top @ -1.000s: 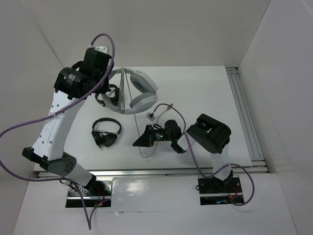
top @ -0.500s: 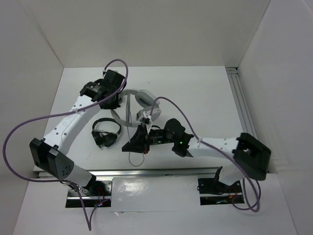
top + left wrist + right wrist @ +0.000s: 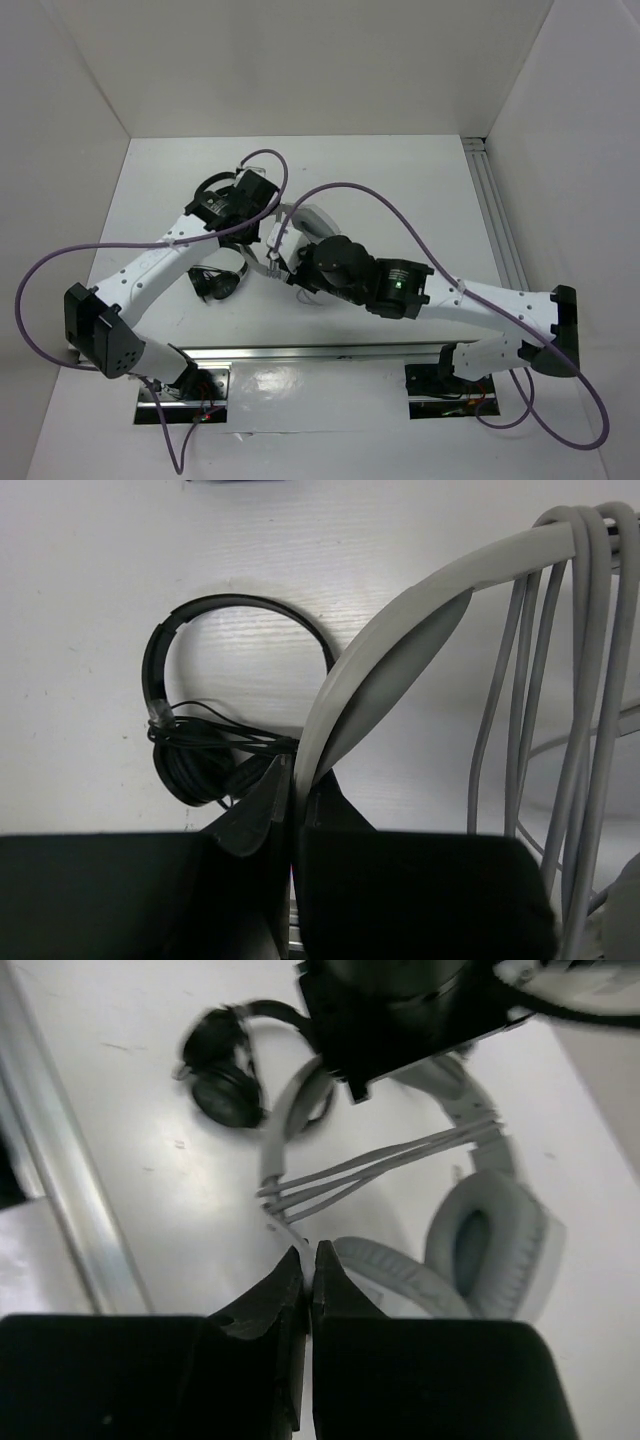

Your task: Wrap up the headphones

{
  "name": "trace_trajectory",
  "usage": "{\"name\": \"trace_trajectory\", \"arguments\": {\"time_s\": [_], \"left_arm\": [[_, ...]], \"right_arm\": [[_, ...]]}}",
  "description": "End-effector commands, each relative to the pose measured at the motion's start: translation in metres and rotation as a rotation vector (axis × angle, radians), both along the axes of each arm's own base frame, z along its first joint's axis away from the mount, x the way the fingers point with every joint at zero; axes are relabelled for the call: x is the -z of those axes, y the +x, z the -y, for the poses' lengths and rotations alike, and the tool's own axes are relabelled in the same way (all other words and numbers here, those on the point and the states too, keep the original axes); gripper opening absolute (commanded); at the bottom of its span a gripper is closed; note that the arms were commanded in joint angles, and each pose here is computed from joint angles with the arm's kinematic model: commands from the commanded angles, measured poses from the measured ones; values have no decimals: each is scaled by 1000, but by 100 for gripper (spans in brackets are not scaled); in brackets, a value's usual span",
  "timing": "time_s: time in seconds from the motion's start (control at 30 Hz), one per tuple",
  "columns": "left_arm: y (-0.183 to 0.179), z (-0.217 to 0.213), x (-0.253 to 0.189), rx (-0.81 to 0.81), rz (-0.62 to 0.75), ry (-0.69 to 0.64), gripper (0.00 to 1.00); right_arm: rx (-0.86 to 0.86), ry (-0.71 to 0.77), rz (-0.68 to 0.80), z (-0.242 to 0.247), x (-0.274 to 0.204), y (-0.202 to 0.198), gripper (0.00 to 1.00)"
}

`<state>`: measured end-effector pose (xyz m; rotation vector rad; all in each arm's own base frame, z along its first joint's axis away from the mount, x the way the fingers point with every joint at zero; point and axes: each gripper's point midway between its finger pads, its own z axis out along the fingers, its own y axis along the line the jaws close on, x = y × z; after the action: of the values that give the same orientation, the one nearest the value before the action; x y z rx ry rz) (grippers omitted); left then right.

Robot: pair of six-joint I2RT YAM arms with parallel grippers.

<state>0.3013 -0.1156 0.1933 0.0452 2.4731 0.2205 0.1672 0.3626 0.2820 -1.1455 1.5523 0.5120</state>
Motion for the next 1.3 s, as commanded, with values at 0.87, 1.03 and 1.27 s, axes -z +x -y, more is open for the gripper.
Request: {"name": "trace_trajectory", "arguments": {"time_s": [0.87,1.03,1.27], "left_arm": [[-50,8,-7,94,78,109,0],[-63,12,-19,135,101,71,0],[-97,38,-22,362,51,20,0]], "right_arm": [[668,562,213,84,-138,138,19],[650,560,195,85,-136,159,0],[636,508,184,123,-119,216,5]]}}
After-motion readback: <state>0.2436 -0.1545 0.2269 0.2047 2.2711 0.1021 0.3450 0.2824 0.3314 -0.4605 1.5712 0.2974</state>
